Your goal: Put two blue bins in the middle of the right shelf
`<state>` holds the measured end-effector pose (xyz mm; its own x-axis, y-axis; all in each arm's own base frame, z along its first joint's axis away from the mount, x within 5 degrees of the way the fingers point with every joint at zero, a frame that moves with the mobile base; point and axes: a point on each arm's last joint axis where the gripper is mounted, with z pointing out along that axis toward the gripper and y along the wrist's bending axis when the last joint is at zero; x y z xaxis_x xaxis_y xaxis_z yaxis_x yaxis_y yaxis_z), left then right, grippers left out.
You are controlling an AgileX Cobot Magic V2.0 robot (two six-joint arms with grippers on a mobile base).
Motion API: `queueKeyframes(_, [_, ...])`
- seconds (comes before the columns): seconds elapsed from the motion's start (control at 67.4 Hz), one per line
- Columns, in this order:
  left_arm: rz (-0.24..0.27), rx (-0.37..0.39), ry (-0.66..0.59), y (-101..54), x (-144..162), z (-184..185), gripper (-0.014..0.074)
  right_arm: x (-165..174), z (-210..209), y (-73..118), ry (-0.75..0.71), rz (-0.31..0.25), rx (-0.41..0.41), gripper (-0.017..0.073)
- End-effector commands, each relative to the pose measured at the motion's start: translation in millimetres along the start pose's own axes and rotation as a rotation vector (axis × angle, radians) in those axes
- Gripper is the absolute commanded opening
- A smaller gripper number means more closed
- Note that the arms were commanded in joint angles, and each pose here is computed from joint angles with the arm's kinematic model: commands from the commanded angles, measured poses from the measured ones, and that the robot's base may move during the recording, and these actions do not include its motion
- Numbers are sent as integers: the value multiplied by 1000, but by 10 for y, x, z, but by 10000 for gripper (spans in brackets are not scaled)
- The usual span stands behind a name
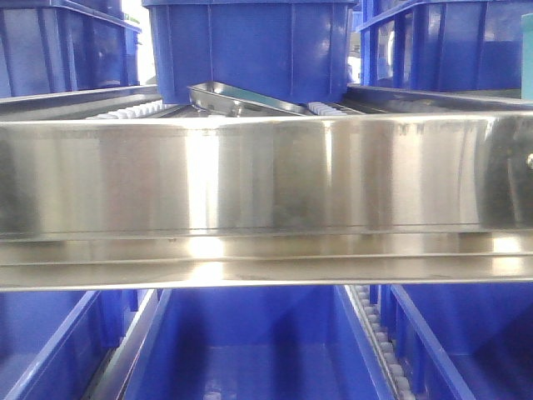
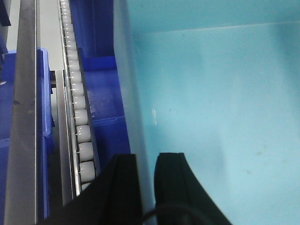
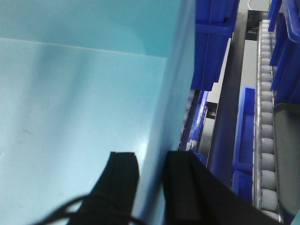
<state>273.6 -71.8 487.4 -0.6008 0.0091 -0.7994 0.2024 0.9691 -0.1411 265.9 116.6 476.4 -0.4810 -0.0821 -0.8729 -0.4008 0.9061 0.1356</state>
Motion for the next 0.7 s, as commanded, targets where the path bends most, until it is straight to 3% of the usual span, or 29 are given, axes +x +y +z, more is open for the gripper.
queueKeyframes(0.0, [13,22,-70,-32,-58,-98,-111,-64,-49,-10,-54,-25,11,-153])
queueKeyframes(0.682, [13,22,-70,-32,-58,-98,-111,-64,-49,-10,-54,-25,11,-153])
